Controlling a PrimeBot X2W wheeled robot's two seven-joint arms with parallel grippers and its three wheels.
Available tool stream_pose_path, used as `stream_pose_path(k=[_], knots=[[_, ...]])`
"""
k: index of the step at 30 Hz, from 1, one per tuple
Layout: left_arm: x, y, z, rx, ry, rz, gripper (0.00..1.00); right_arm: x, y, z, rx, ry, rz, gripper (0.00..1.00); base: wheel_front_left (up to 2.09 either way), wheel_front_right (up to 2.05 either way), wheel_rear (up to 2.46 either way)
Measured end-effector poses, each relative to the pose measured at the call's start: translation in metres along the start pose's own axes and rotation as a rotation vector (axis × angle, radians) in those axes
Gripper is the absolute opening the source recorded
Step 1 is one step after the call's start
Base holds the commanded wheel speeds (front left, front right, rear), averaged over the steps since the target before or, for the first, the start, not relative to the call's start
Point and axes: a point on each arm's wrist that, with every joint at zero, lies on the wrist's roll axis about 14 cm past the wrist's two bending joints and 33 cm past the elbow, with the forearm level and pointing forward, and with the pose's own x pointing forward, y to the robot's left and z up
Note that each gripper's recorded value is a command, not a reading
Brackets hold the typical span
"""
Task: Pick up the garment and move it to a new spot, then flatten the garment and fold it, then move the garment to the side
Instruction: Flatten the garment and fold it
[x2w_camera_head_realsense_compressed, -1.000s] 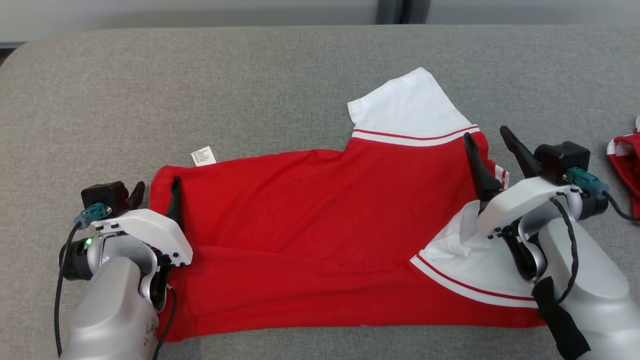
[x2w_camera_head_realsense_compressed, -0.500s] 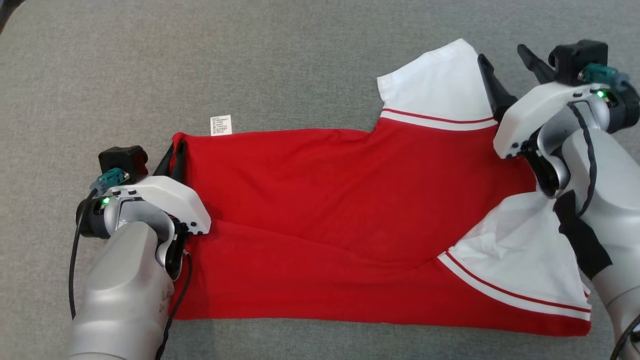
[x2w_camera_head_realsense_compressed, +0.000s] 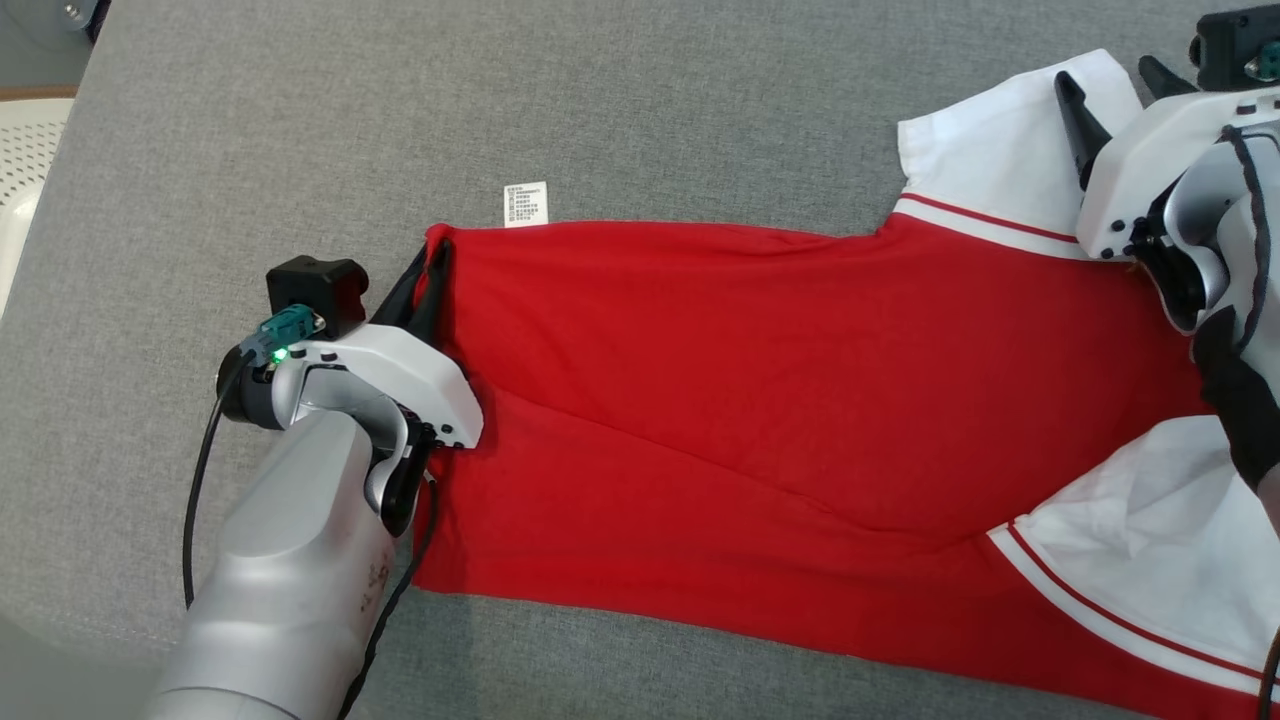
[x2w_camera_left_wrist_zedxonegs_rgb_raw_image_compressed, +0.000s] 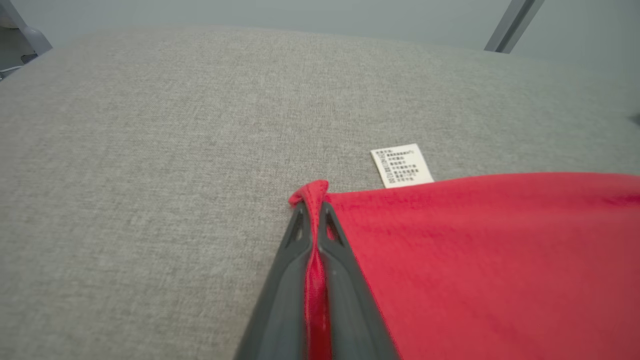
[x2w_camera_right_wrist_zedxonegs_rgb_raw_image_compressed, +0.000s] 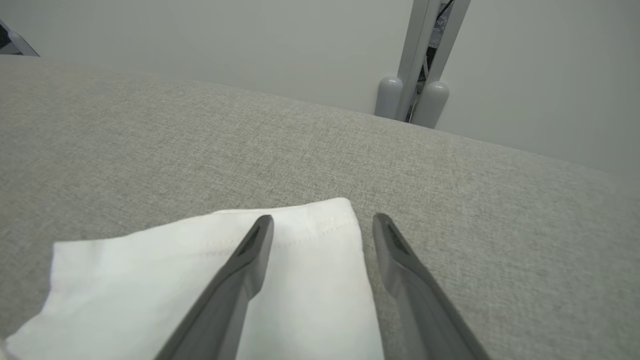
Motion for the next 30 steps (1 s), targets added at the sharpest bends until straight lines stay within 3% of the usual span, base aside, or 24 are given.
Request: stream_pose_path(k=[5, 7, 8, 9, 10, 16, 19, 26, 30], knots=[[-0.002, -0.001, -0.002, -0.009, -0.001, 0.005, 0.0, 0.009, -0.002, -0.013, -0.006, 0.042, -0.004, 1.0, 0.0, 0.0, 0.0], [-0.004, -0.001, -0.003, -0.014, -0.002, 0.009, 0.0, 0.011, -0.004, -0.012, -0.009, 0.044, -0.008, 0.88, 0.0, 0.0, 0.0], [-0.004, -0.002, -0.003, -0.013, -0.003, 0.011, 0.0, 0.012, -0.004, -0.011, -0.009, 0.042, -0.009, 0.41, 0.0, 0.0, 0.0], [-0.004, -0.002, -0.002, -0.015, -0.005, 0.012, 0.0, 0.012, -0.004, -0.011, -0.009, 0.041, -0.009, 0.12, 0.0, 0.0, 0.0], [-0.005, -0.002, -0.002, -0.016, -0.006, 0.016, 0.0, 0.012, -0.004, -0.011, -0.009, 0.039, -0.009, 0.0, 0.0, 0.0, 0.0], [-0.002, -0.003, 0.018, -0.024, -0.068, 0.033, 0.0, 0.006, -0.022, 0.012, -0.01, -0.07, -0.05, 0.0, 0.0, 0.0, 0.0], [-0.003, -0.005, 0.037, -0.003, -0.125, 0.027, 0.0, -0.005, -0.037, 0.039, -0.08, -0.17, -0.078, 0.0, 0.0, 0.0, 0.0], [-0.014, -0.007, 0.052, 0.025, -0.186, 0.007, 0.0, -0.047, -0.049, 0.071, 0.031, -0.334, -0.128, 0.0, 0.0, 0.0, 0.0], [-0.023, -0.006, 0.046, 0.03, -0.182, 0.004, 0.0, -0.074, -0.042, 0.05, 0.103, -0.359, -0.128, 0.0, 0.0, 0.0, 0.0]])
